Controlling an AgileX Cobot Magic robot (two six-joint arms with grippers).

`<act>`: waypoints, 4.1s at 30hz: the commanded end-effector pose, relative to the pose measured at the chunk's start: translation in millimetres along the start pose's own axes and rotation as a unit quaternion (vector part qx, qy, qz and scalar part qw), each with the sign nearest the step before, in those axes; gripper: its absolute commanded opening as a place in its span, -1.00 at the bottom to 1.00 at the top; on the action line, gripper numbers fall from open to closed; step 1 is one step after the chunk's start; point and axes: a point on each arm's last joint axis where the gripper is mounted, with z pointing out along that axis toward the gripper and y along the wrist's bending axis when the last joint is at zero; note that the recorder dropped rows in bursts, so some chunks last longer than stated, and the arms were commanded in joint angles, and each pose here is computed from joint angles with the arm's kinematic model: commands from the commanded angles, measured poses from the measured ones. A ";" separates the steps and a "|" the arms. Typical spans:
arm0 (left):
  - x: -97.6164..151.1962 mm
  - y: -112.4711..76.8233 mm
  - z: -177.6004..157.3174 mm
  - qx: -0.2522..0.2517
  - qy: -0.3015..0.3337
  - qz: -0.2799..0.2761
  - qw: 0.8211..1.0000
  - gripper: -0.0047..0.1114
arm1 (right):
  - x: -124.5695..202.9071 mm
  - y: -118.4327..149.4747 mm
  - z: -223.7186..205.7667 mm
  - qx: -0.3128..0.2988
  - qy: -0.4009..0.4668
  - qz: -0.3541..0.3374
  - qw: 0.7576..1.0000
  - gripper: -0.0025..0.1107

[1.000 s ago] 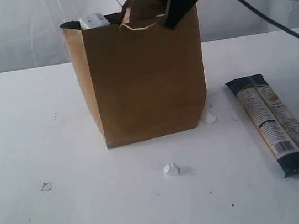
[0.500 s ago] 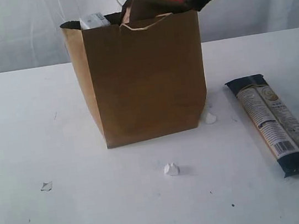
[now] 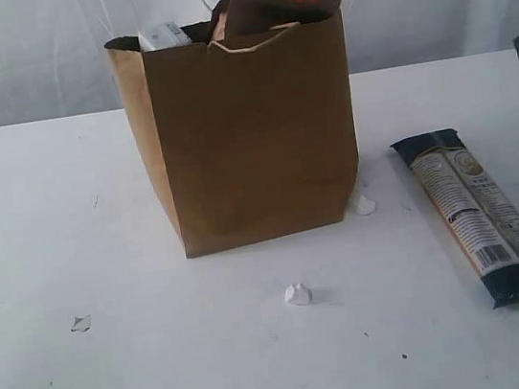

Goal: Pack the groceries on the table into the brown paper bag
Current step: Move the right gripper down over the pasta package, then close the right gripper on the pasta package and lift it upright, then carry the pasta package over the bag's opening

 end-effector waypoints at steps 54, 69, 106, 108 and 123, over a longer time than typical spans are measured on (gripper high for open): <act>0.6 0.0 -0.2 -0.001 -0.001 -0.006 1.000 -0.32 | 110.0 76.8 243.1 -0.128 0.243 -0.028 0.961 0.60; 0.6 0.0 -0.2 -0.001 -0.001 -0.006 1.000 -0.32 | 128.0 80.7 252.9 -0.126 0.276 -0.018 0.953 -0.95; 0.6 0.0 -0.2 -0.001 -0.001 -0.006 1.000 -0.32 | -78.6 16.5 89.8 -0.163 -0.489 0.177 0.838 -0.96; 0.6 0.0 -0.2 -0.001 -0.001 -0.006 1.000 -0.32 | -93.3 14.4 93.8 -0.172 -0.502 0.201 0.823 -0.96; 0.6 0.0 -0.2 -0.001 -0.001 -0.006 1.000 -0.32 | -142.8 30.7 146.5 -0.319 -0.577 0.298 0.690 -0.96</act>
